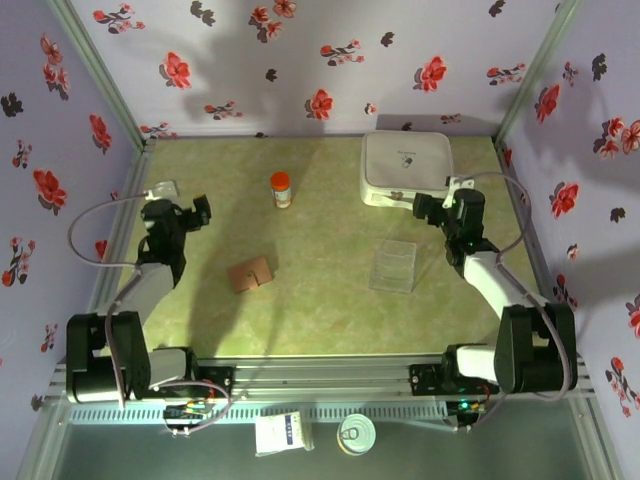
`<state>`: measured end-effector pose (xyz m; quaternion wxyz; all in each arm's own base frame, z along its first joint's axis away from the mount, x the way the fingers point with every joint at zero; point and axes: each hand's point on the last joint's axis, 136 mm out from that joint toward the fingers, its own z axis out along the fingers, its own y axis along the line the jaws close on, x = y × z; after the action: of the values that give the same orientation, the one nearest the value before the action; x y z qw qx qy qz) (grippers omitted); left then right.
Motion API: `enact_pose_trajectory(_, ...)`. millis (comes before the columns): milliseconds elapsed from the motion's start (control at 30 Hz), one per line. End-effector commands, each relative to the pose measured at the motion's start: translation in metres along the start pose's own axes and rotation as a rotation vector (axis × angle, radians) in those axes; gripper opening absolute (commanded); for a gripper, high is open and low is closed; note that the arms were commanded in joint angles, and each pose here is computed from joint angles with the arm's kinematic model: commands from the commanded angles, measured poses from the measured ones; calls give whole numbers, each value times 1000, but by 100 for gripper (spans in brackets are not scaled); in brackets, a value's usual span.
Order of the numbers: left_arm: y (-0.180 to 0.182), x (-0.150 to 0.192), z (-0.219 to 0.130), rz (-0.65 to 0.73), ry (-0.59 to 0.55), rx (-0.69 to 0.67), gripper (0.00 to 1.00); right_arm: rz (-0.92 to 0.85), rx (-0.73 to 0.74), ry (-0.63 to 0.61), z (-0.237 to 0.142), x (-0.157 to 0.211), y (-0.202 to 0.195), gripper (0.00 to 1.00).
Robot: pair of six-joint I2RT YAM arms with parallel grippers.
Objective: Take the credit cards out of the card holder
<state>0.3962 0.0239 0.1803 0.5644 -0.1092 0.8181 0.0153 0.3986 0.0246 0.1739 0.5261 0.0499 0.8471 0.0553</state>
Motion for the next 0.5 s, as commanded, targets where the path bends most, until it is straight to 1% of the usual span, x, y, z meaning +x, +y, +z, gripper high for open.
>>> enact_pose_trajectory(0,-5,18,-11,-143,212,-4,100,91,5,218,-20,38,6,85)
enact_pose_trajectory(133,-22,14,-26,-200,371,49,100,168,-1,341,-38,61,12,70)
enact_pose_trajectory(200,-24,14,-36,-215,440,48,100,192,16,415,-42,72,12,63)
enact_pose_trajectory(267,-27,9,-44,-242,504,59,100,202,41,497,-47,84,10,52)
enact_pose_trajectory(367,-34,-1,-54,-270,566,119,100,216,14,577,-52,95,17,48)
enact_pose_trajectory(467,-38,-9,-66,-252,602,153,100,211,-13,603,-53,100,26,47)
